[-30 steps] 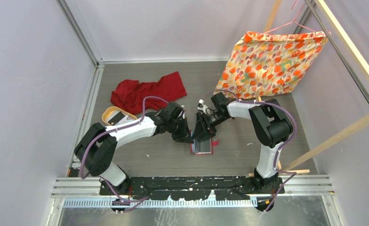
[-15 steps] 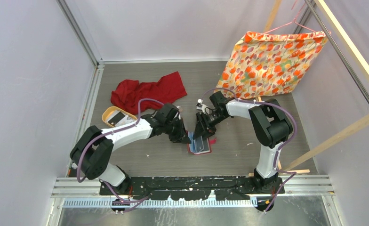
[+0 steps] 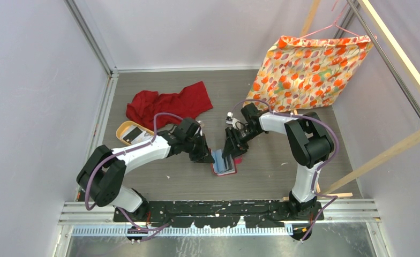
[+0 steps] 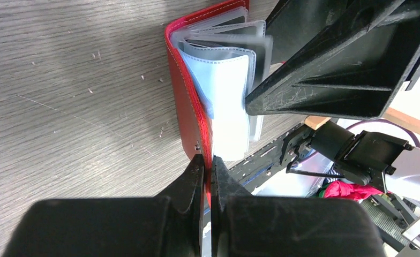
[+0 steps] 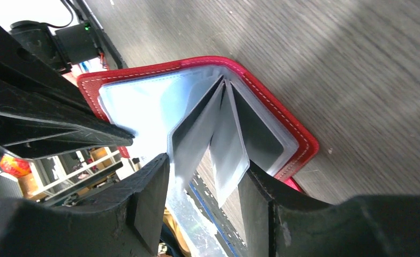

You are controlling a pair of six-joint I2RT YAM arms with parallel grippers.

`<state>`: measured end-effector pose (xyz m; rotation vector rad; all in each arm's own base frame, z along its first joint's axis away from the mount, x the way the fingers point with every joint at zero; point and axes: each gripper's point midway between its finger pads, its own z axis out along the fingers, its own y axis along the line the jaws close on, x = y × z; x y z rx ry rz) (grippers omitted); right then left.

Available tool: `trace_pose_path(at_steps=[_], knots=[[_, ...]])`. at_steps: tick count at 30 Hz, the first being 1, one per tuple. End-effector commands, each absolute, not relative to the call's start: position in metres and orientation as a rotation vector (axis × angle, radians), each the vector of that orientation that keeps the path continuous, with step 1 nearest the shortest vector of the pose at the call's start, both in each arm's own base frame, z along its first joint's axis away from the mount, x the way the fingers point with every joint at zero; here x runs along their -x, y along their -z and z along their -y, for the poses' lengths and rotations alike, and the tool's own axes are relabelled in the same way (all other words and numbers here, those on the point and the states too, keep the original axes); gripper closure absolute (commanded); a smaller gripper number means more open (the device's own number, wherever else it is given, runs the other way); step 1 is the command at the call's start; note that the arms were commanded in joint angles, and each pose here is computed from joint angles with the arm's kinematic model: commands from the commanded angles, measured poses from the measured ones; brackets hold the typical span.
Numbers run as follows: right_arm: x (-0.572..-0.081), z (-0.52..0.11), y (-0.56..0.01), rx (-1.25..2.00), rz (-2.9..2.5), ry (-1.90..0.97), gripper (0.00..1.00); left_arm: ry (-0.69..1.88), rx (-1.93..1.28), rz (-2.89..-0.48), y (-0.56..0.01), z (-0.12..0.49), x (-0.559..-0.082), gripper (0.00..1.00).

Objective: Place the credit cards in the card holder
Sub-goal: Open the card holder at the center of the board, then move the storage box to the center of the board.

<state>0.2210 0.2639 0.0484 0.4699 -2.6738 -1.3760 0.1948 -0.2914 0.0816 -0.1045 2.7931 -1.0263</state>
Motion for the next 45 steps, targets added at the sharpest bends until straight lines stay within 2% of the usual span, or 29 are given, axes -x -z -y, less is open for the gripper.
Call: trace_pose_path(at_steps=[1,5,17,20,26,28,32,35,41,45], knots=[[-0.231,-0.261,-0.051,-0.549,2.739,1.334,0.46,1.107,0.054,-2.722,-0.096,0.297,-0.2,1.0],[-0.23,-0.26,-0.05,-0.562,2.738,1.324,0.42,1.109,0.062,-2.732,-0.09,0.296,-0.198,1.0],[-0.227,-0.261,-0.044,-0.752,2.819,1.166,0.41,1.143,0.092,-2.755,-0.065,0.292,-0.19,0.98],[-0.225,-0.263,-0.045,-0.793,2.825,1.144,0.39,1.149,0.087,-2.752,-0.062,0.29,-0.186,0.91],[-0.229,-0.26,-0.053,-0.851,2.858,1.127,0.34,0.949,0.079,-2.723,-0.064,0.259,-0.187,0.58],[-0.231,-0.258,-0.056,-0.908,2.869,1.125,0.34,0.879,0.093,-2.71,-0.065,0.246,-0.187,0.52],[-0.232,-0.257,-0.062,-0.963,2.883,1.113,0.33,0.791,0.117,-2.648,-0.076,0.224,-0.188,0.49],[-0.235,-0.254,-0.066,-1.015,2.901,1.089,0.32,0.914,0.062,-2.529,-0.101,0.231,-0.188,0.48],[-0.244,-0.241,-0.081,-1.198,2.953,1.012,0.32,1.349,-0.041,-2.274,-0.143,0.276,-0.185,0.48],[-0.23,-0.247,-0.097,-1.209,2.865,1.211,0.33,1.389,-0.063,-2.195,-0.145,0.29,-0.19,0.48]])
